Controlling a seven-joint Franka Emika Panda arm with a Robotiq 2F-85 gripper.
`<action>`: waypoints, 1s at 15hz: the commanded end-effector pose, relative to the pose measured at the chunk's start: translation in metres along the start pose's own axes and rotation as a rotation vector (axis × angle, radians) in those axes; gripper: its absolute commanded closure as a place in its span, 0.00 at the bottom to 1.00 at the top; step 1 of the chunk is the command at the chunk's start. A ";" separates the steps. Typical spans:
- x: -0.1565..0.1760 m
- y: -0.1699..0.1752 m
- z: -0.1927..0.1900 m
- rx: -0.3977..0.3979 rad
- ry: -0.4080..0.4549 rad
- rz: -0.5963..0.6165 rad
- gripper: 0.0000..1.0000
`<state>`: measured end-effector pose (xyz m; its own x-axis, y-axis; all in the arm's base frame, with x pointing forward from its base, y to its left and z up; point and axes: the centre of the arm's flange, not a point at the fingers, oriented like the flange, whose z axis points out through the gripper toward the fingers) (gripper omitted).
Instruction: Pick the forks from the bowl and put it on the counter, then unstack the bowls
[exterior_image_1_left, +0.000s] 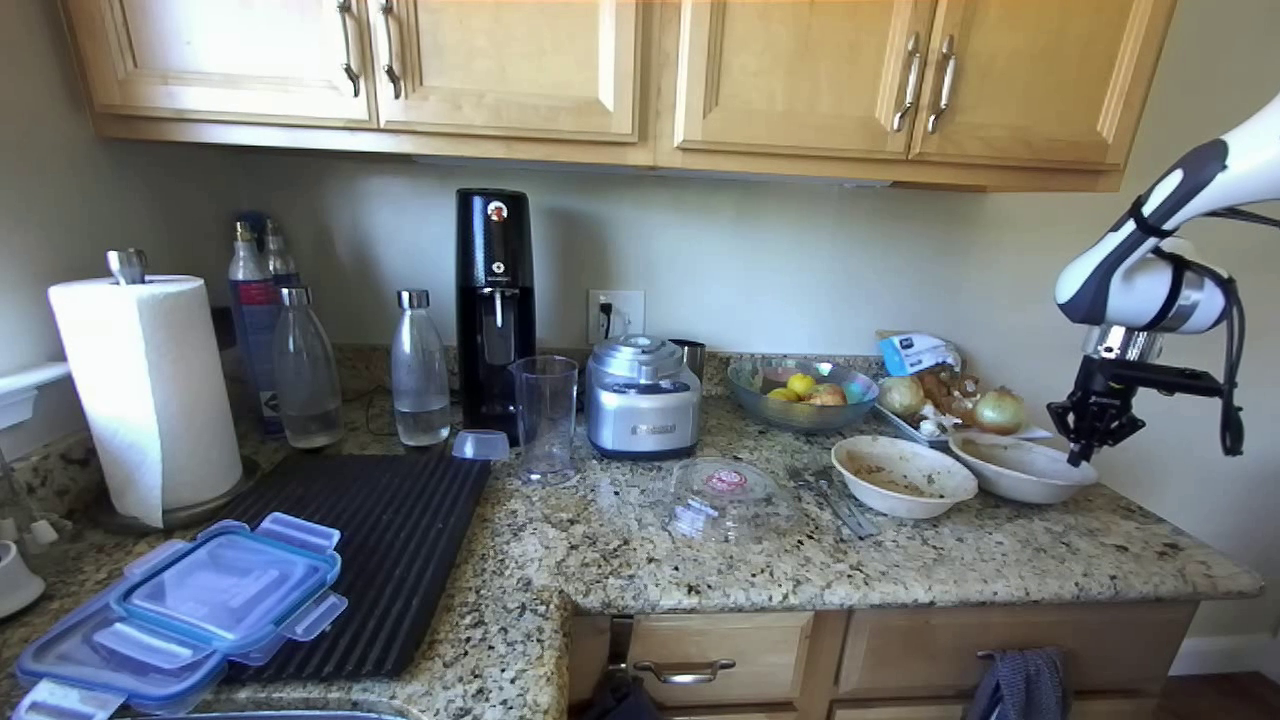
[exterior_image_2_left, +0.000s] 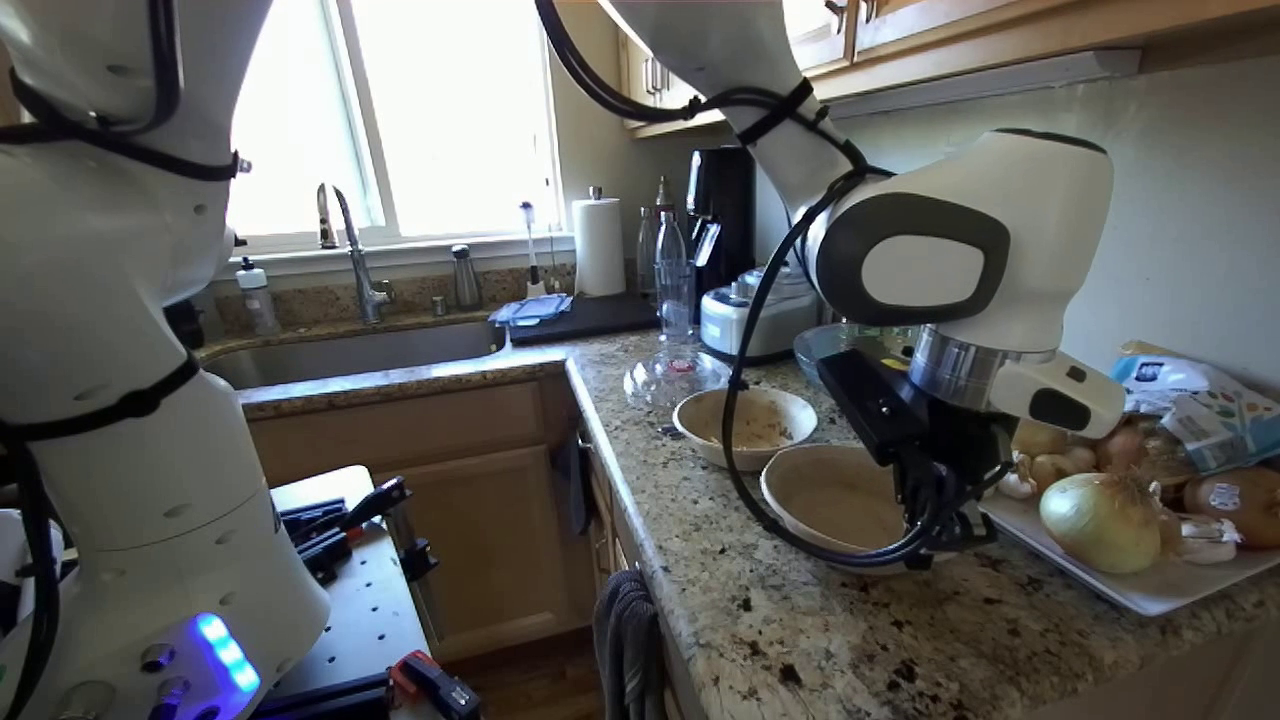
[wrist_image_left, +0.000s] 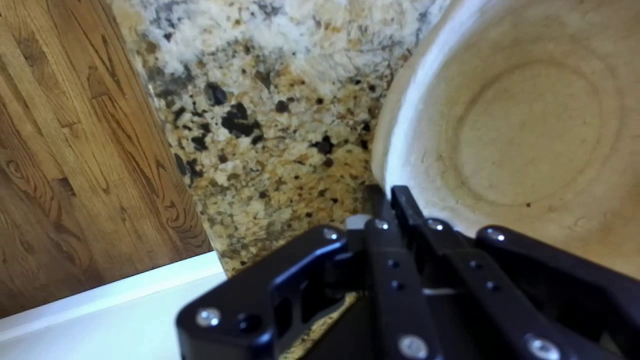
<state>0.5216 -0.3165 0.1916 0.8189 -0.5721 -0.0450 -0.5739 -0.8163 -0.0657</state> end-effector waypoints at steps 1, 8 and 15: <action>-0.016 0.009 -0.019 -0.031 0.021 0.030 0.93; -0.042 -0.013 -0.019 0.003 -0.057 -0.052 0.47; -0.055 -0.028 -0.050 -0.044 0.000 -0.087 0.03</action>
<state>0.5113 -0.2803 0.2136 0.8606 -0.5043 -0.0713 -0.5084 -0.8590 -0.0605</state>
